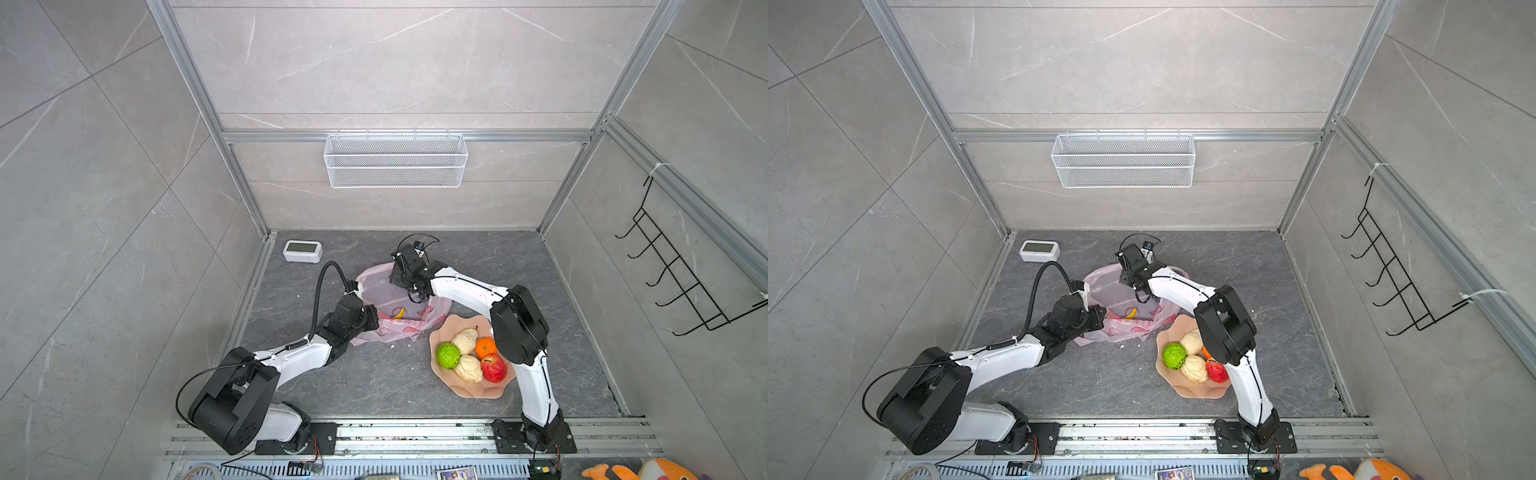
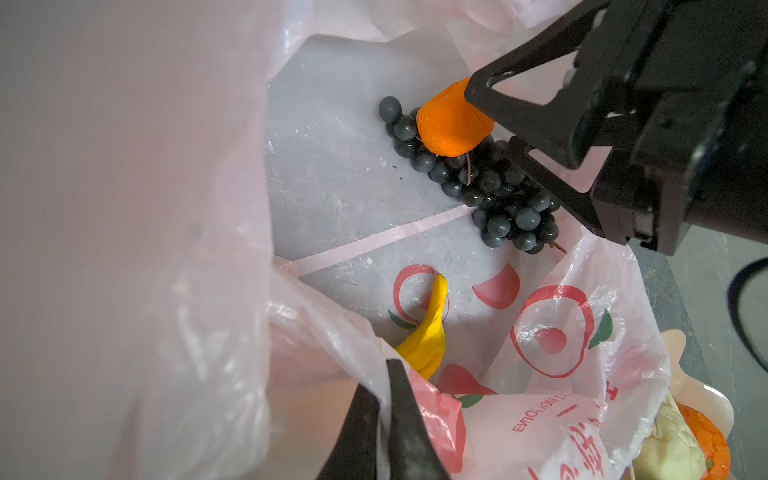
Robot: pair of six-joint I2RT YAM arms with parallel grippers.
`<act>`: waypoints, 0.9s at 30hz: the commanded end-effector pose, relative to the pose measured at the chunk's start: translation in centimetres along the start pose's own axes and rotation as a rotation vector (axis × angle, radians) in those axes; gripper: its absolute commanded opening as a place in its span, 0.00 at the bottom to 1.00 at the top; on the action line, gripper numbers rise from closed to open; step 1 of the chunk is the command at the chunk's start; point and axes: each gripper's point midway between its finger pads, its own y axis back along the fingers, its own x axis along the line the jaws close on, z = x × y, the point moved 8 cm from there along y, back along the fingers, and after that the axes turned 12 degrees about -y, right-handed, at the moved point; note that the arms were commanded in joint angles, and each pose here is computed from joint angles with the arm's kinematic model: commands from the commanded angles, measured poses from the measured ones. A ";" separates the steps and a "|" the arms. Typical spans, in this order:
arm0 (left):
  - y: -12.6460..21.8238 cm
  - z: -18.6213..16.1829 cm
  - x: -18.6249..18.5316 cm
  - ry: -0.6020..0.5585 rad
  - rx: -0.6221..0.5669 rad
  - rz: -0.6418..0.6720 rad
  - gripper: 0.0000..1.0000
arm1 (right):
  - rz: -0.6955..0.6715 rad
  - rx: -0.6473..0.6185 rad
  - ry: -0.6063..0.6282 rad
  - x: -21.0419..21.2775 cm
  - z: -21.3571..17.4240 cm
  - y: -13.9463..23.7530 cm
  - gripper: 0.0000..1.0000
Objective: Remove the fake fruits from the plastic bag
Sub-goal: 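Move the right gripper back into the bag toward the orange tangerine, then grasp the tangerine on the grapes with the right gripper and lift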
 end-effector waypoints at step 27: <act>-0.2 1.3 -0.7 -0.025 -0.028 -0.018 0.10 | 0.036 0.051 -0.029 0.1 0.6 0.0 0.48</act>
